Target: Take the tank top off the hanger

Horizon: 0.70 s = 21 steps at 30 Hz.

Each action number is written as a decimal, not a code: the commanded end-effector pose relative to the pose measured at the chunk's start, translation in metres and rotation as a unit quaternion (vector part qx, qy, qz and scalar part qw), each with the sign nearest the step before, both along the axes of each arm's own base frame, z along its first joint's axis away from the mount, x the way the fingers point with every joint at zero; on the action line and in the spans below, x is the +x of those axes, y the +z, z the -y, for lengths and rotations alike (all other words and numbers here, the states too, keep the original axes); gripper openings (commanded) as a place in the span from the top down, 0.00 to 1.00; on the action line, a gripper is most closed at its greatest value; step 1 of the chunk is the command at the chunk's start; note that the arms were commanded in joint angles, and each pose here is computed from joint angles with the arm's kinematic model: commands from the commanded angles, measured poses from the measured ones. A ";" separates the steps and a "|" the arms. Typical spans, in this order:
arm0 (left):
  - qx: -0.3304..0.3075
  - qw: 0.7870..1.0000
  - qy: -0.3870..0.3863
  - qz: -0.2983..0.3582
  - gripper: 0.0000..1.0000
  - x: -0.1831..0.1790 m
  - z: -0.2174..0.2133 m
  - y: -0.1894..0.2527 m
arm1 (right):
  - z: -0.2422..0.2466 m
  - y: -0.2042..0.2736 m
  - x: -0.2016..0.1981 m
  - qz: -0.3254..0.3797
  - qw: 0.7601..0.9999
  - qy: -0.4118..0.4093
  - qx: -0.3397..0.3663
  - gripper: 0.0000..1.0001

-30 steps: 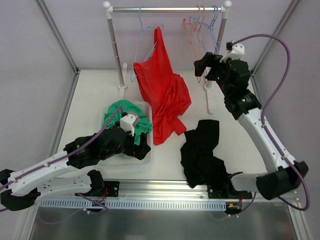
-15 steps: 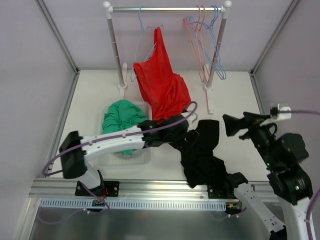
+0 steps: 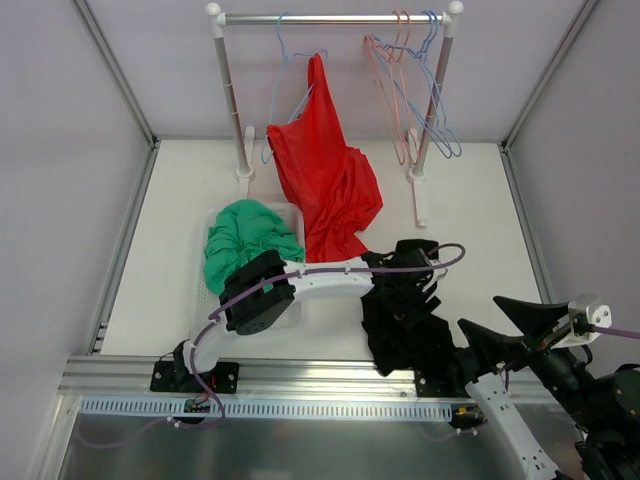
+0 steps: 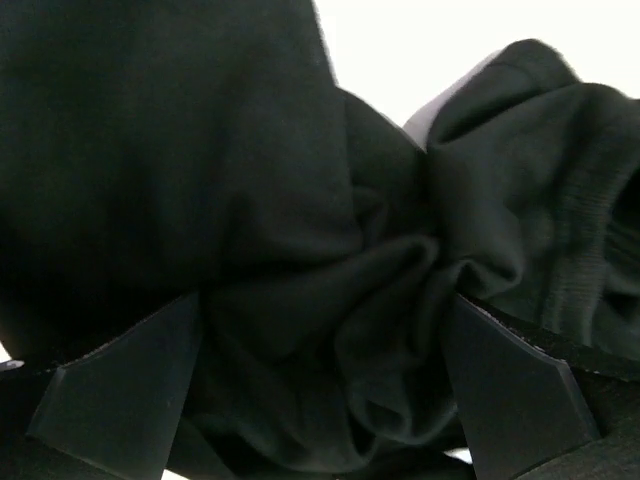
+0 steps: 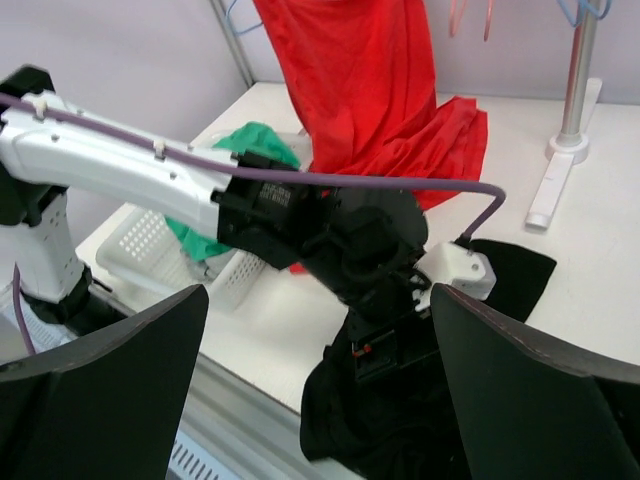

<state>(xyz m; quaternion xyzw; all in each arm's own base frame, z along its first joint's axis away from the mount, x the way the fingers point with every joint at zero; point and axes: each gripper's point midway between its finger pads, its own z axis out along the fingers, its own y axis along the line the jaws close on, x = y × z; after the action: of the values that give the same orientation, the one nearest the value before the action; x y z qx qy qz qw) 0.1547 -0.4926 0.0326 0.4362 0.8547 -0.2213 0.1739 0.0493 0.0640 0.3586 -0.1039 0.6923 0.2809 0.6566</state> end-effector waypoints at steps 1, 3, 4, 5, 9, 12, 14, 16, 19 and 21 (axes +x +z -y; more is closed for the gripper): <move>-0.030 0.994 -0.073 -0.070 0.01 -0.029 0.017 0.001 | -0.005 -0.012 -0.016 -0.007 0.999 0.032 -0.021 0.01; -0.033 0.989 -0.098 -0.110 0.01 -0.050 0.019 -0.006 | -0.008 -0.015 -0.017 -0.010 0.998 0.046 -0.028 0.00; -0.030 0.985 -0.113 -0.129 0.01 -0.062 0.018 -0.013 | -0.011 -0.017 -0.016 -0.014 0.998 0.052 -0.031 0.00; -0.027 0.983 -0.121 -0.134 0.01 -0.069 0.017 -0.016 | -0.012 -0.018 -0.016 -0.016 0.998 0.055 -0.031 0.00; -0.015 0.977 -0.141 -0.157 0.01 -0.091 0.014 -0.027 | -0.016 -0.024 -0.012 -0.030 0.997 0.064 -0.034 0.00; 0.022 0.989 -0.094 -0.114 0.01 -0.078 0.007 -0.047 | -0.017 -0.023 -0.014 -0.030 0.997 0.067 -0.030 0.01; 0.057 0.995 -0.039 -0.067 0.23 -0.057 -0.005 -0.064 | -0.016 -0.021 -0.016 -0.023 0.997 0.064 -0.029 0.01; 0.082 0.996 0.012 -0.040 0.75 -0.045 -0.018 -0.074 | -0.012 -0.018 -0.019 -0.011 0.998 0.057 -0.026 0.01; 0.105 0.992 0.063 0.003 1.00 -0.027 -0.035 -0.078 | -0.008 -0.012 -0.022 0.003 0.998 0.051 -0.021 0.01; 0.103 0.992 0.075 0.014 1.00 -0.025 -0.041 -0.068 | -0.008 -0.008 -0.024 0.010 0.998 0.051 -0.018 0.00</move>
<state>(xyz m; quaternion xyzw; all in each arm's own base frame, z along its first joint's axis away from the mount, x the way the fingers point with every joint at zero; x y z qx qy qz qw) 0.1138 -0.5192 0.0182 0.4196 0.8544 -0.2637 0.1564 0.0347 0.0751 0.3349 -0.1485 0.7115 0.2979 0.6189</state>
